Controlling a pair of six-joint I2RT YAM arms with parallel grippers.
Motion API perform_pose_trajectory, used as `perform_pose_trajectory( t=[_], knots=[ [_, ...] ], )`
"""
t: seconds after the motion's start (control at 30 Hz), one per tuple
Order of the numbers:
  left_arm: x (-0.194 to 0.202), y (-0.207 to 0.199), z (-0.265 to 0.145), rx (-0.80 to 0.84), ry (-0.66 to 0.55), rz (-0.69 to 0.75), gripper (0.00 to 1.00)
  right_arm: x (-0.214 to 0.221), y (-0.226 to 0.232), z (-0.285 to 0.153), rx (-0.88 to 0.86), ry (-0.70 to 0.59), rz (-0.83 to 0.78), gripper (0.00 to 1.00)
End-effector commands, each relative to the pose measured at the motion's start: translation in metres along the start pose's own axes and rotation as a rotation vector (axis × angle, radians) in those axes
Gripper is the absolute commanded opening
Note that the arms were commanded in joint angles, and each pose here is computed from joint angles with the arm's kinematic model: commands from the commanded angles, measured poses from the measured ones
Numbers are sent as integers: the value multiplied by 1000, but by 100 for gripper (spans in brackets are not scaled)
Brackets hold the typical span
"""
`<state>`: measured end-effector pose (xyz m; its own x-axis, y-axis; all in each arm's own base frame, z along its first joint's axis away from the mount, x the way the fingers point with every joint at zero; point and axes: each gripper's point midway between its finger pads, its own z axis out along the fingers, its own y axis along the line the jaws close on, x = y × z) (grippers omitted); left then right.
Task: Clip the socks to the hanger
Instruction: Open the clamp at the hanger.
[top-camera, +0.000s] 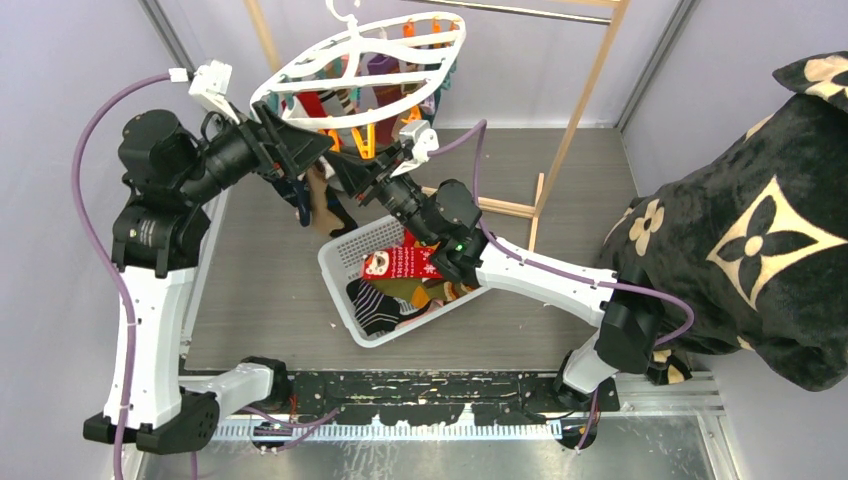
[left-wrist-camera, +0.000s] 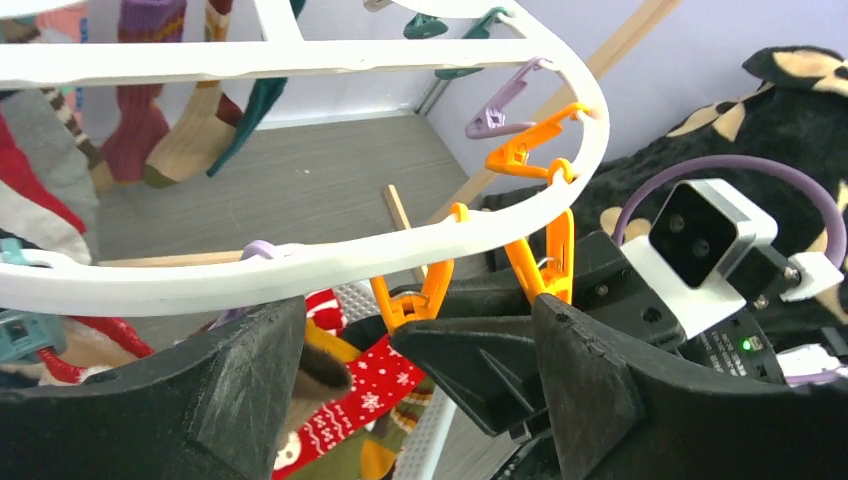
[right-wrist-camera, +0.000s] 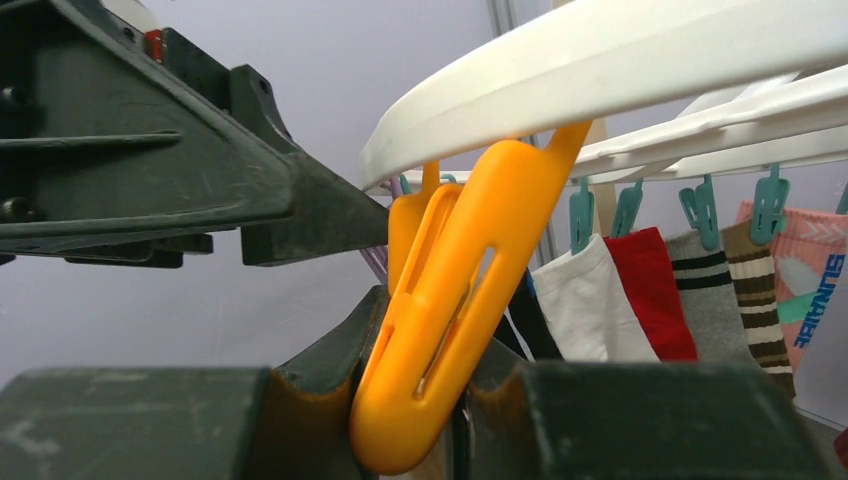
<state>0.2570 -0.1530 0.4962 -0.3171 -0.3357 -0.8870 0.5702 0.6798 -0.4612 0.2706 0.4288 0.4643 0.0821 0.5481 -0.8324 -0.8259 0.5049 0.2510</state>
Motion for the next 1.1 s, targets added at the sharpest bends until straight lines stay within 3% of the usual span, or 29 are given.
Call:
perform_pose_trajectory(
  t=[0.0, 1.07],
  knots=[
    [-27, -22, 3, 87, -92, -22, 82, -26, 21, 6, -57, -62, 4, 15],
    [-2, 9, 14, -12, -64, -112, 47, -8, 28, 15, -38, -19, -32, 16]
  ],
)
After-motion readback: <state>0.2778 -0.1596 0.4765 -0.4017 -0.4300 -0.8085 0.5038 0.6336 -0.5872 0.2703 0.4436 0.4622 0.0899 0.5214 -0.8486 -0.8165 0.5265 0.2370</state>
